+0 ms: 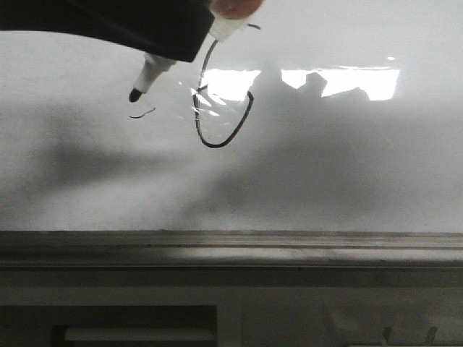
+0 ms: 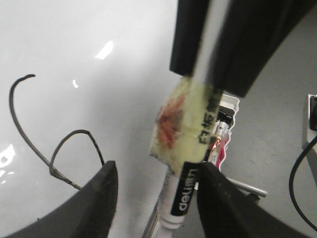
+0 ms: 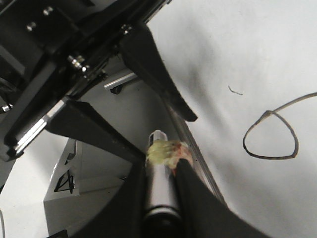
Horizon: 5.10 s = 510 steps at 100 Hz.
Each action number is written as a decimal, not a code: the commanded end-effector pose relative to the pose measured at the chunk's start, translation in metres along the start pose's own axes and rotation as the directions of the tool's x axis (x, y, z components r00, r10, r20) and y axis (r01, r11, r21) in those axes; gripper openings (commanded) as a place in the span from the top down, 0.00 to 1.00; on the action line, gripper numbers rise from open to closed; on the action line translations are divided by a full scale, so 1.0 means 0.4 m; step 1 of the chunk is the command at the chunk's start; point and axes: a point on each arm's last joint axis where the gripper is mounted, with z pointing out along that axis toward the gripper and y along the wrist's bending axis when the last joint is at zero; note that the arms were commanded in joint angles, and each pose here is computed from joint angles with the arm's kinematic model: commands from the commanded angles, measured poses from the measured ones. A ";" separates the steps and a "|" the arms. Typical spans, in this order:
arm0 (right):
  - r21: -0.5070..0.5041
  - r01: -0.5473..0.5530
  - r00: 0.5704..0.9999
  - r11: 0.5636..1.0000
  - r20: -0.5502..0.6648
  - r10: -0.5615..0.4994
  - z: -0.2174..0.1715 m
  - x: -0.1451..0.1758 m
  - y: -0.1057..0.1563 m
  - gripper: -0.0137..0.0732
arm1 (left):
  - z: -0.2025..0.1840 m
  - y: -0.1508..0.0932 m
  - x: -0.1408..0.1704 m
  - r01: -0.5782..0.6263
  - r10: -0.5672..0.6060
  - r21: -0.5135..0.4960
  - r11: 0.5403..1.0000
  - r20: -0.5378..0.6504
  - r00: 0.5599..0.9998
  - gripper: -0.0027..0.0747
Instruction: Write number 6 on whiteboard
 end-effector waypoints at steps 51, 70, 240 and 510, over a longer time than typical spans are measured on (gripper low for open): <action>0.005 0.016 0.997 1.000 0.075 -0.017 -0.031 -0.028 0.012 0.87 | -0.015 0.010 -0.042 0.009 -0.003 -0.061 0.998 0.084 0.996 0.91; -0.005 0.011 0.998 1.000 0.068 -0.010 -0.031 -0.027 0.014 0.45 | -0.015 0.011 -0.043 0.013 -0.007 -0.064 0.998 0.086 0.996 0.99; 0.440 -0.240 0.937 0.865 0.340 0.087 -0.187 0.255 0.055 0.28 | -0.040 0.139 0.114 0.646 -0.562 -0.388 0.657 0.319 0.763 0.99; 0.551 -0.317 0.704 0.772 0.682 -0.198 -0.175 0.523 0.158 0.92 | -0.378 -0.119 0.250 0.288 -0.014 -0.324 0.901 0.643 0.766 0.99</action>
